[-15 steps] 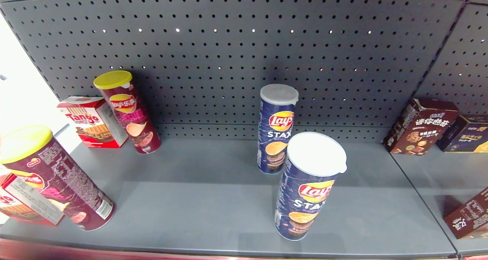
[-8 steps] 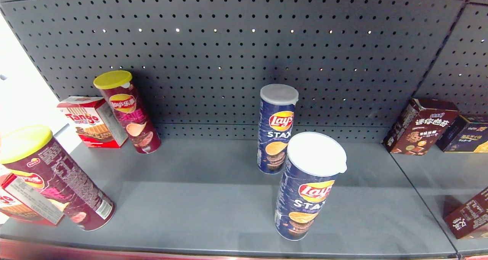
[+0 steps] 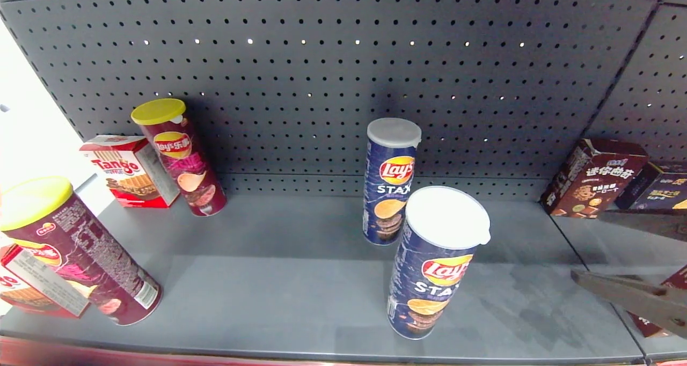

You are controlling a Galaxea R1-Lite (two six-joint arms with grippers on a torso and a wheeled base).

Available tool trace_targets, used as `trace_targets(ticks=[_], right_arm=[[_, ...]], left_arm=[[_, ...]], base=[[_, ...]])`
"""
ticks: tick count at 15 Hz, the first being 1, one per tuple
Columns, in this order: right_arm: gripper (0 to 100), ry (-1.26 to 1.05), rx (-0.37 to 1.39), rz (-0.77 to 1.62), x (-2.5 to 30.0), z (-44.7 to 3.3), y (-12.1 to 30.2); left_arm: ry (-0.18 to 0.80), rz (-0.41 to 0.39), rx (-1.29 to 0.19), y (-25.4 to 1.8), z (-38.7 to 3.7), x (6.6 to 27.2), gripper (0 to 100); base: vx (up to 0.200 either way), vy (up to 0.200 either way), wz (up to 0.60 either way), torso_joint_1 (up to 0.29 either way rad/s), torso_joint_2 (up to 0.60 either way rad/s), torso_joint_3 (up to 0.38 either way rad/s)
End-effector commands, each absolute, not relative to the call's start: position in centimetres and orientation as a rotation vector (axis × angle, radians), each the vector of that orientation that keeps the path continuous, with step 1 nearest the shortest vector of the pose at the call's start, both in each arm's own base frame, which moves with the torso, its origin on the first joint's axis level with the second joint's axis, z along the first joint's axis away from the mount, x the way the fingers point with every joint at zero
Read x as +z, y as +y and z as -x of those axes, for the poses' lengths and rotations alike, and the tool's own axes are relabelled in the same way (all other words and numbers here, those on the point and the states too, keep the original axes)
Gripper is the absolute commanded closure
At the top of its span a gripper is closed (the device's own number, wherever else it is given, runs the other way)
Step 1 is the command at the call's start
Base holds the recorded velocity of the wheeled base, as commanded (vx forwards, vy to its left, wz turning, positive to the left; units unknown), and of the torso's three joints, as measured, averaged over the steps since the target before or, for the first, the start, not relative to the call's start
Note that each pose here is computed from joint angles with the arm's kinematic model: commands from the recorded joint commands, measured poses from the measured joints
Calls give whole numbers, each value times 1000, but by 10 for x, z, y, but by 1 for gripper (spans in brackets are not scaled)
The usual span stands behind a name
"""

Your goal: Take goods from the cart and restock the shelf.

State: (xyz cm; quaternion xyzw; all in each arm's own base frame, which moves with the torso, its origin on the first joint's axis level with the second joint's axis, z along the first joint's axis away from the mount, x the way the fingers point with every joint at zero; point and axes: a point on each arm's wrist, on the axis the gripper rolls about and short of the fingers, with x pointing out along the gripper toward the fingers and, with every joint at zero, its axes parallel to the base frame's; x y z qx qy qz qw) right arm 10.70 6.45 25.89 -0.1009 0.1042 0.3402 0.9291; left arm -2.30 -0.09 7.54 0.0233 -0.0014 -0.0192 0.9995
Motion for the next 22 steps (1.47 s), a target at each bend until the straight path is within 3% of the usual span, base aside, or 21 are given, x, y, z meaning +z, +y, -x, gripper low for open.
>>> trace_targets(ticks=[1,10,22], right_arm=[[0,305,705,227,245,-130,78],[0,419,700,270,195,-146,91],[0,459,708,274,179,-184,125]], left_arm=[[-1,-46,-38,-1,23,75,0],[-1,-46,-38,-1,23,75,0],[-1,-44,-38,-1,23,75,0]], base=[[0,0,0,0,0,0],[0,0,0,0,0,0],[0,0,0,0,0,0]])
